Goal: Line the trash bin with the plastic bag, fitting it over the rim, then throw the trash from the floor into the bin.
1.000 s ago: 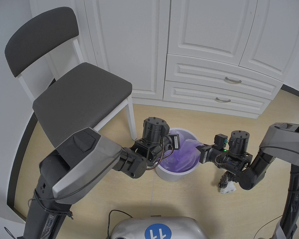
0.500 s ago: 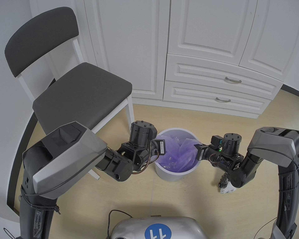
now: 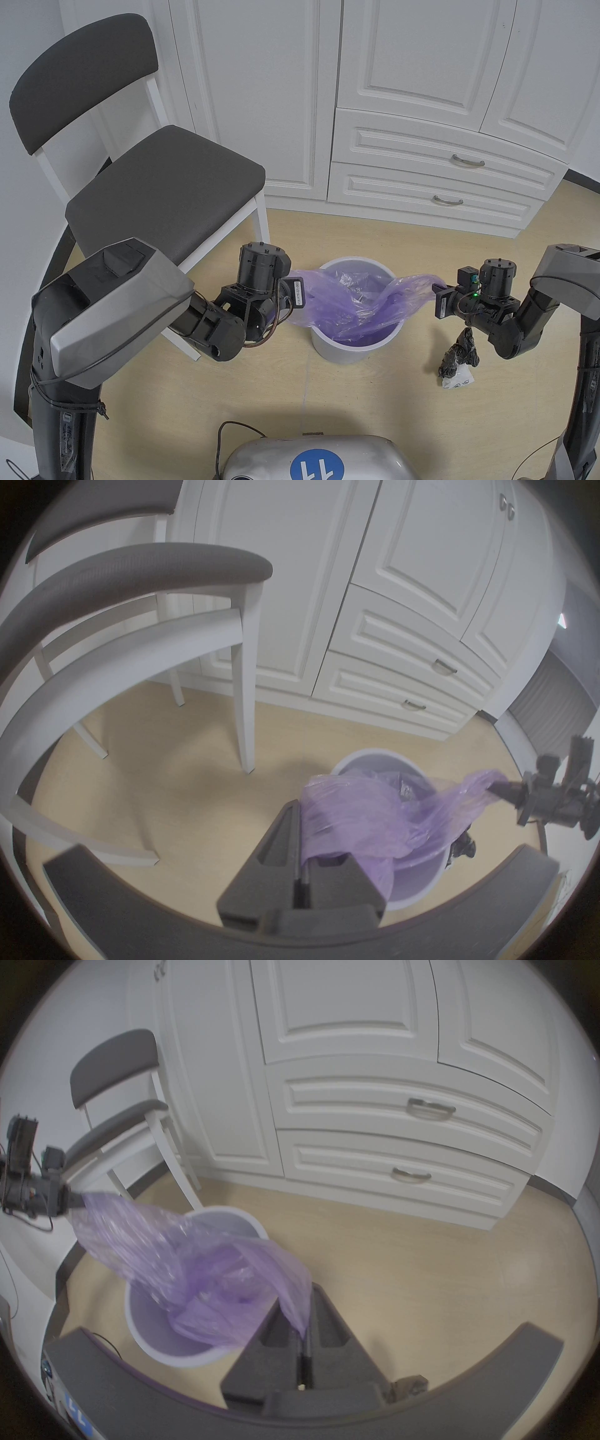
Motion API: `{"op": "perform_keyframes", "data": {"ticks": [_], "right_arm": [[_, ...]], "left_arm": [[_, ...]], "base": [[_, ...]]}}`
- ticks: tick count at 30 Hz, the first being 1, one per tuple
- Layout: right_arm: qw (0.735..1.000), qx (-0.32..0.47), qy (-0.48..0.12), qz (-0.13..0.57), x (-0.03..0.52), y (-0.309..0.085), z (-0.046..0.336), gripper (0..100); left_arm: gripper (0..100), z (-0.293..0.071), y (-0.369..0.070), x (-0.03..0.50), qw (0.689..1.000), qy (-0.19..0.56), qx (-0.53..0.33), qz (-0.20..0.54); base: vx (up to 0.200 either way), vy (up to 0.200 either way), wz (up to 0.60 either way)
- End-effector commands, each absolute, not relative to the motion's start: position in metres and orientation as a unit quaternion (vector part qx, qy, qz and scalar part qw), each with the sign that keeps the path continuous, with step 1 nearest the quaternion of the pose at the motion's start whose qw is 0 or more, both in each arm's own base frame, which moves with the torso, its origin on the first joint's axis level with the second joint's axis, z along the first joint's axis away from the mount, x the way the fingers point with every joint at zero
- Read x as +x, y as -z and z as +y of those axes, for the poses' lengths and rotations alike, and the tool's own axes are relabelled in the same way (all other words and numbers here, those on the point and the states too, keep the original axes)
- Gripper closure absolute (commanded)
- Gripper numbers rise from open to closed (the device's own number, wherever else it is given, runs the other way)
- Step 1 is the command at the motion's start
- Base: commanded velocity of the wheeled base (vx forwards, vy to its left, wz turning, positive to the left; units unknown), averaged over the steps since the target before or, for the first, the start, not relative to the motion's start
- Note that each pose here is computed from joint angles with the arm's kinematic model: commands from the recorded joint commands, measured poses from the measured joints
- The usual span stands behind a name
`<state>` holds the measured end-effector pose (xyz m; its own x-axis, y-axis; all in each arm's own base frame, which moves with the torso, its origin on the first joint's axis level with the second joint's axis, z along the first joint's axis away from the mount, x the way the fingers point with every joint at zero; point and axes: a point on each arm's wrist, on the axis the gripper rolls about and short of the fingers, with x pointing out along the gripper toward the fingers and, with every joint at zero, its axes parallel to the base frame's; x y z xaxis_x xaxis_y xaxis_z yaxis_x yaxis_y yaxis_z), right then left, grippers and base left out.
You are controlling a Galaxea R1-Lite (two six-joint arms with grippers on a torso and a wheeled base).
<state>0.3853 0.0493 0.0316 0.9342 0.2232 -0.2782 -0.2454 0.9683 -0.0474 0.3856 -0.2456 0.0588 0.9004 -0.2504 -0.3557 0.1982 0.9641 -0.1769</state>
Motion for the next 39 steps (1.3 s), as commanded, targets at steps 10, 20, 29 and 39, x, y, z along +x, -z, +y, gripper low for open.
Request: {"op": "perform_keyframes", "data": {"ticks": [10, 20, 29, 39], "right_arm": [[0.976, -0.096, -0.074, 0.181, 0.385, -0.008, 0.001, 100], [0.975, -0.100, -0.074, 0.182, 0.385, -0.006, -0.023, 100], [0.976, -0.087, -0.088, 0.181, 0.386, -0.006, -0.042, 100], [0.974, -0.077, -0.092, 0.190, 0.384, -0.006, -0.053, 100]], "left_arm": [[100, -0.235, -0.062, 0.420, 0.975, 0.123, -0.086, 0.165], [100, -0.249, -0.044, 0.449, 0.974, 0.132, -0.091, 0.161], [100, -0.249, -0.059, 0.466, 0.972, 0.128, -0.082, 0.180], [100, -0.242, -0.059, 0.467, 0.969, 0.134, -0.060, 0.200]], "base": [[0.000, 0.000, 0.00], [0.000, 0.000, 0.00], [0.000, 0.000, 0.00], [0.000, 0.000, 0.00]]}}
